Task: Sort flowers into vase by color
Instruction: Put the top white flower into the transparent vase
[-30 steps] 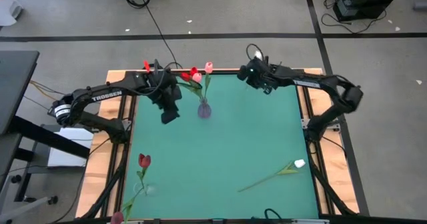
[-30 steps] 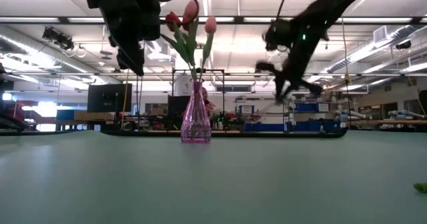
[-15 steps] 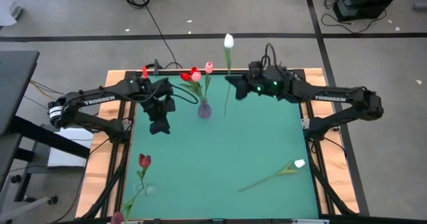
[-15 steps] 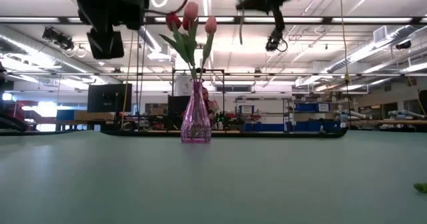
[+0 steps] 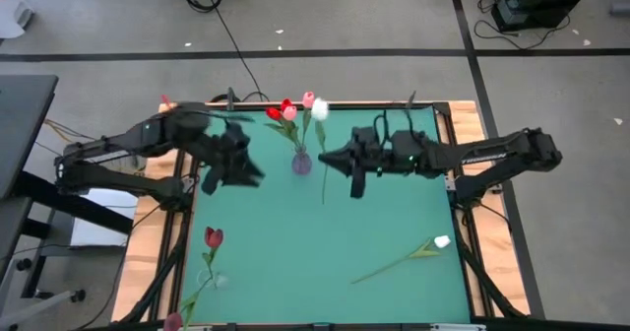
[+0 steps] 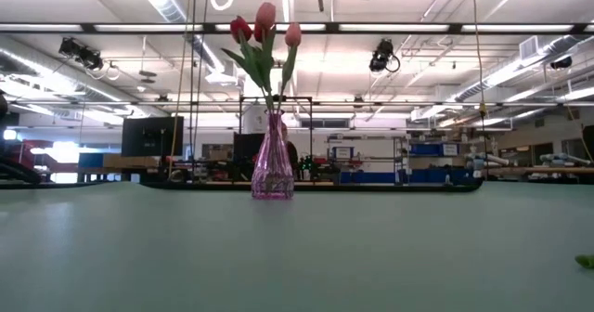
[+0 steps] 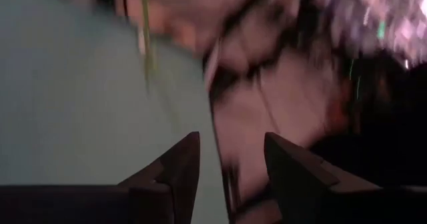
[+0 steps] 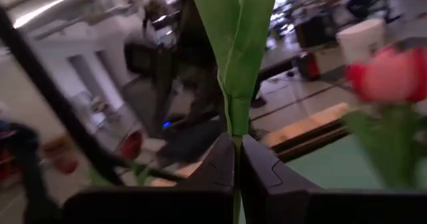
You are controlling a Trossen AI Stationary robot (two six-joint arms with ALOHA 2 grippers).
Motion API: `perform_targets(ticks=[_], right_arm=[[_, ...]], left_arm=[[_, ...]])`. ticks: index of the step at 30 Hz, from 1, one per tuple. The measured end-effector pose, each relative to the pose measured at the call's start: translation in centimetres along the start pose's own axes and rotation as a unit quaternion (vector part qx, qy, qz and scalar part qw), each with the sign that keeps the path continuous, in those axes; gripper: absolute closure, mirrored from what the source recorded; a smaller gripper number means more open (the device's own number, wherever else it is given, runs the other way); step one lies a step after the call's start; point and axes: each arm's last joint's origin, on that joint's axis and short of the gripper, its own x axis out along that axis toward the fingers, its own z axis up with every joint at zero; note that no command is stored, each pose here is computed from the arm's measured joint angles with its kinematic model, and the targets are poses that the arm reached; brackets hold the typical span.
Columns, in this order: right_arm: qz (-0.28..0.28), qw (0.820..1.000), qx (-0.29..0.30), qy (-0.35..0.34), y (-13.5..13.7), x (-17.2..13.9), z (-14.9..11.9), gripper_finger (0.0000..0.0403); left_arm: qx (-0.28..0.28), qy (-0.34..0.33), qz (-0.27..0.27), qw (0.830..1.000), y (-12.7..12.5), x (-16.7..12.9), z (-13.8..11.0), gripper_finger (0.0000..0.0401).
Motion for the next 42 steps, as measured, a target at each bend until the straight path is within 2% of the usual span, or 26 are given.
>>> perform_targets(ticks=[3, 5, 8, 14, 16, 21, 24, 31, 36, 42], right_arm=[[0.022, 1.0, -0.001, -0.001, 1.0, 1.0, -1.2, 0.0393], [0.027, 1.0, -0.004, -0.002, 1.6, 1.5, -1.5, 0.0393], [0.023, 1.0, -0.008, -0.006, 2.1, 2.1, -1.6, 0.0393], [0.019, 0.999, -0.027, -0.02, 2.5, 2.0, -0.9, 0.0392], [0.02, 0.999, -0.031, -0.021, 2.5, 2.0, -0.9, 0.0392], [0.024, 0.999, -0.031, -0.022, 2.6, 2.0, -0.9, 0.0392], [0.027, 0.999, -0.031, -0.02, 2.6, 1.9, -0.9, 0.0392], [0.027, 0.999, -0.04, -0.018, 2.6, 1.9, -0.9, 0.0392], [0.006, 0.998, -0.062, -0.033, 2.8, 1.6, -0.6, 0.0392], [0.05, 0.993, -0.097, -0.053, 3.8, 0.6, 0.6, 0.0392]], left_arm=[[0.04, -0.12, 0.02, 0.992, -1.5, 0.3, 1.6, 0.0229], [0.056, -0.162, 0.036, 0.985, -2.0, 1.0, 2.1, 0.0229], [0.093, -0.181, 0.051, 0.978, -2.3, 2.7, 2.3, 0.0223], [0.159, -0.236, 0.03, 0.958, -2.4, 6.9, 3.4, 0.0197], [0.168, -0.246, 0.03, 0.954, -2.0, 8.0, 3.6, 0.0183], [0.164, -0.257, 0.068, 0.95, -1.2, 9.2, 3.7, 0.0145], [0.171, -0.26, 0.073, 0.948, -1.0, 9.5, 3.7, 0.0136], [0.164, -0.27, 0.083, 0.945, -0.8, 9.8, 3.8, 0.0169], [0.162, -0.274, 0.081, 0.945, -1.0, 9.6, 3.9, 0.0179], [0.186, -0.262, 0.067, 0.945, -1.6, 9.7, 3.6, 0.0179]])
